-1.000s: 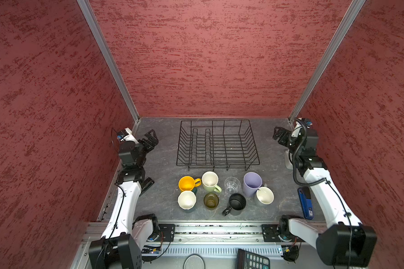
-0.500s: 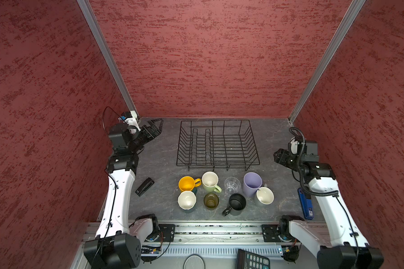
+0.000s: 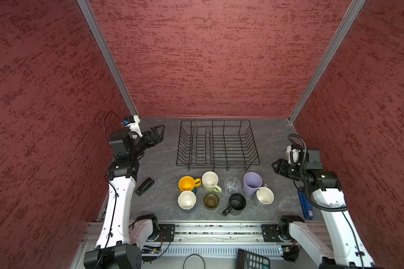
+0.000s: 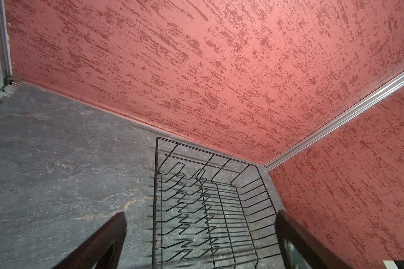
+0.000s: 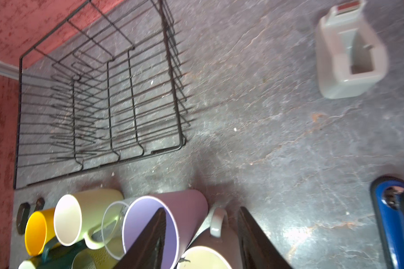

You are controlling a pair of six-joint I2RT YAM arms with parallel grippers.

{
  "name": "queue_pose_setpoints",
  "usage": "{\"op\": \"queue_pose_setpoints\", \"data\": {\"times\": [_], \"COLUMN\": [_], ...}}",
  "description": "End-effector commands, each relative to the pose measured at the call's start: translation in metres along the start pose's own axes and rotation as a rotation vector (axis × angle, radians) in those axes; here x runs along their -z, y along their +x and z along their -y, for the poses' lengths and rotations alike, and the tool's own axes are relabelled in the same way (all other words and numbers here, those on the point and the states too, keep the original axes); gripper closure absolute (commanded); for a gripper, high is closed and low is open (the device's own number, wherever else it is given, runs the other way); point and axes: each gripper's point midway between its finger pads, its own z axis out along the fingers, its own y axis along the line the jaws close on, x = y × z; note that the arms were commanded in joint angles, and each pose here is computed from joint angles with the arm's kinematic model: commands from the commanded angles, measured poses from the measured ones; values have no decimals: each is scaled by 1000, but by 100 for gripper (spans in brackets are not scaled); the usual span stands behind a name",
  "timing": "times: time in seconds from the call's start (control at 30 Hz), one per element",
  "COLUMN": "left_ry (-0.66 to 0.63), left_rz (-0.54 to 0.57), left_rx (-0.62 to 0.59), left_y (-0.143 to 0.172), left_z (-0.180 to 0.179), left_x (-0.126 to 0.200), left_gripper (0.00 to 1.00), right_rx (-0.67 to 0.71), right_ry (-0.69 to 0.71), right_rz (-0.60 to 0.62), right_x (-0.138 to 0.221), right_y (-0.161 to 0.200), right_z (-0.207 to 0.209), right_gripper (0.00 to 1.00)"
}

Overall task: Load cups into a dish rack
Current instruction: Pick up the cup from the middle-right of the table.

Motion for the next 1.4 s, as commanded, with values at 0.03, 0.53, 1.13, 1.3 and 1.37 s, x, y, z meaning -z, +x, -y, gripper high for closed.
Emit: {"op": "queue_pose_setpoints", "data": {"times": [0.03,0.53,1.13,1.3,1.37], "left_ry": [-16,-28,-37,-41,-41], "left_rz": [32,41,44,44,43], "left_rx": [-45,-34,-35,-32,-32], "left_y": [-8,-7,-7,-6,-6], "left_z": [-1,-5,-6,-7,-7], "left_x": [3,5,7,6,6], "left_gripper": [0,0,0,0,0], "right_rx": [46,160,235,243,248], "right_ry": [-45,6,62,74,75], "right_rz": [-77,-230,-289,-291,-295], "right_x": [-11,-45,-71,-73,-72], "right_y": [16,61,75,75,76], "right_z": [-13,-23,-29,-30,-31], "right_gripper": [50,55,69,80,84]}}
